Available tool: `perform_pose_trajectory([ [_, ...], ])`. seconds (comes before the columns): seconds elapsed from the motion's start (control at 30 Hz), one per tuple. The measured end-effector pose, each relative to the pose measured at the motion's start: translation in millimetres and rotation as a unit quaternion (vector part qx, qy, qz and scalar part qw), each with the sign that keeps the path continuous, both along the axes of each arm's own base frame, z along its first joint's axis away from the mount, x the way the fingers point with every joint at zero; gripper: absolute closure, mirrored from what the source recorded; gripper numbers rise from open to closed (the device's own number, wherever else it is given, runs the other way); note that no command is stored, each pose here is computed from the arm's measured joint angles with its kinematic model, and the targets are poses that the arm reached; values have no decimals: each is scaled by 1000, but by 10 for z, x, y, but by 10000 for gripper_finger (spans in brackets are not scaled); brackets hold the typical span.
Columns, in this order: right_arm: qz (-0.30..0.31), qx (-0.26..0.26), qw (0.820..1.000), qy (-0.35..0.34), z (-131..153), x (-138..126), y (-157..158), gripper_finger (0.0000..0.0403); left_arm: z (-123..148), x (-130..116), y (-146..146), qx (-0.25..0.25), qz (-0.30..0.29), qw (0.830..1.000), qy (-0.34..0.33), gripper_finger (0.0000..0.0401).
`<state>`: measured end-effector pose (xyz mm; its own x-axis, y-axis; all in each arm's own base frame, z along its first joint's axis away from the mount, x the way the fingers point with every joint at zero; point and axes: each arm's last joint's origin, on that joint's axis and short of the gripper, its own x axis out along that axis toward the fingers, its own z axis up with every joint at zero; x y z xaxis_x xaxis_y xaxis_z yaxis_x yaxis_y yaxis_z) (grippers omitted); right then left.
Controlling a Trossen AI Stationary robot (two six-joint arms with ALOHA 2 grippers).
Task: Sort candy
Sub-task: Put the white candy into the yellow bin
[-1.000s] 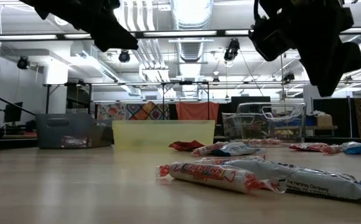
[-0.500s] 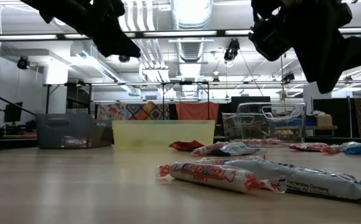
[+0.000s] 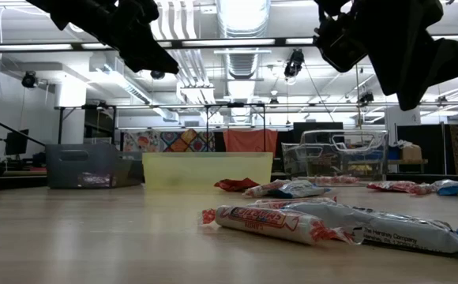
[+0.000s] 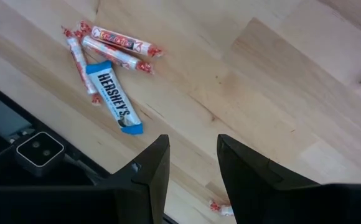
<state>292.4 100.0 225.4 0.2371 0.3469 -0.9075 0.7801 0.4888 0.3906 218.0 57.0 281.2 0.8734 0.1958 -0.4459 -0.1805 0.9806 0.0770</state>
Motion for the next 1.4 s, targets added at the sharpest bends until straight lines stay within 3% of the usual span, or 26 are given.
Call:
perform_pose_trajectory([
  [0.3,89,-19,996,-11,-10,-70,113,275,-3,3,1,0,0,1000,1,292],
  [0.4,40,-41,995,84,-49,-220,74,275,-3,2,1,-1,0,1000,1,292],
  [0.5,-9,-111,978,177,-64,-393,-18,275,-3,3,1,-1,0,1000,0,292],
  [0.67,-21,-166,952,255,-16,-545,-195,275,-3,3,1,-4,2,1000,0,292],
  [0.87,12,-191,957,219,-14,-466,-366,275,-3,2,1,-6,2,1000,0,292],
  [1.03,105,-201,961,158,-27,-365,-430,275,-9,1,1,-11,5,1000,0,292],
  [1.2,41,-203,961,183,-27,-367,-575,275,-10,2,0,-21,10,1000,-3,292],
  [1.4,29,-221,951,214,-188,-436,-795,275,-8,3,1,-27,13,1000,-5,292],
])
